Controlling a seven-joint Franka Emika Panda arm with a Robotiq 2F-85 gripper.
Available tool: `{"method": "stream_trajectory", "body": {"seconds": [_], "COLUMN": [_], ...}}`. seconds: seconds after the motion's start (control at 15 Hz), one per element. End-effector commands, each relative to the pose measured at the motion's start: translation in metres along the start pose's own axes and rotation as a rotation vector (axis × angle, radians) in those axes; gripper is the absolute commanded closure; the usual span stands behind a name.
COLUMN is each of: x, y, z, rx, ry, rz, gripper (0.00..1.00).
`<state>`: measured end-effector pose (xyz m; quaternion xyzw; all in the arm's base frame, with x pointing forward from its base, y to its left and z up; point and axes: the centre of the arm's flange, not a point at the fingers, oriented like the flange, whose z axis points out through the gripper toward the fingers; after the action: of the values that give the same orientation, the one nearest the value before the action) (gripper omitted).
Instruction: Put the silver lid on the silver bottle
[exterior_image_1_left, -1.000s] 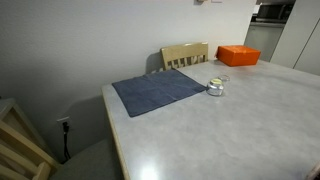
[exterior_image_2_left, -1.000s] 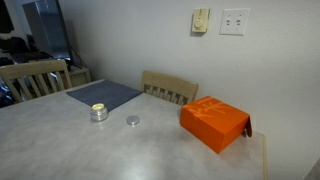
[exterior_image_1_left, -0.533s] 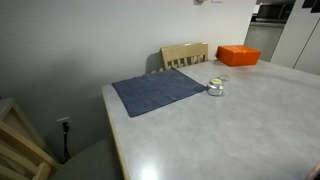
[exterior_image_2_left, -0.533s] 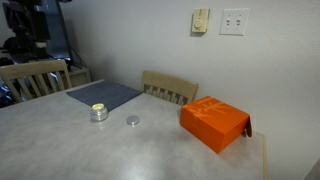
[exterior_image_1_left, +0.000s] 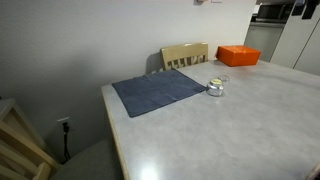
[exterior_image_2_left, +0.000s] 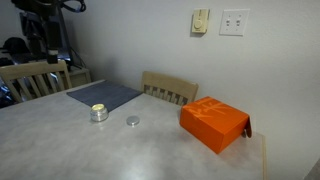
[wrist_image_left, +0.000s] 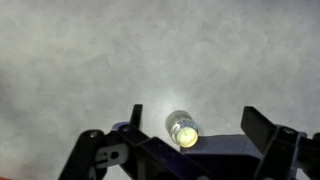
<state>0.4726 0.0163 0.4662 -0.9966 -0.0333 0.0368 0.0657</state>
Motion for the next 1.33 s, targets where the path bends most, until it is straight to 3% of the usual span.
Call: {"method": "stream_trajectory", "body": {"seconds": [0.0,0.2,0.4,0.73,1.27], "x": [0.012,0.032,0.051,0.081,0.138], "y": [0.009,0.024,0.042,0.071,0.114], "z": [0.003,0.019,0.046,0.097,0.131], "rx": [0.008,-0.045,-0.02,0.006,0.01], "ry": [0.149,0.314,0.353,0.252,0.147], "rz": [-0.076,-0.113,-0.095,-0.031,0.064], "gripper": [0.0,0.0,0.0,0.0,0.0]}}
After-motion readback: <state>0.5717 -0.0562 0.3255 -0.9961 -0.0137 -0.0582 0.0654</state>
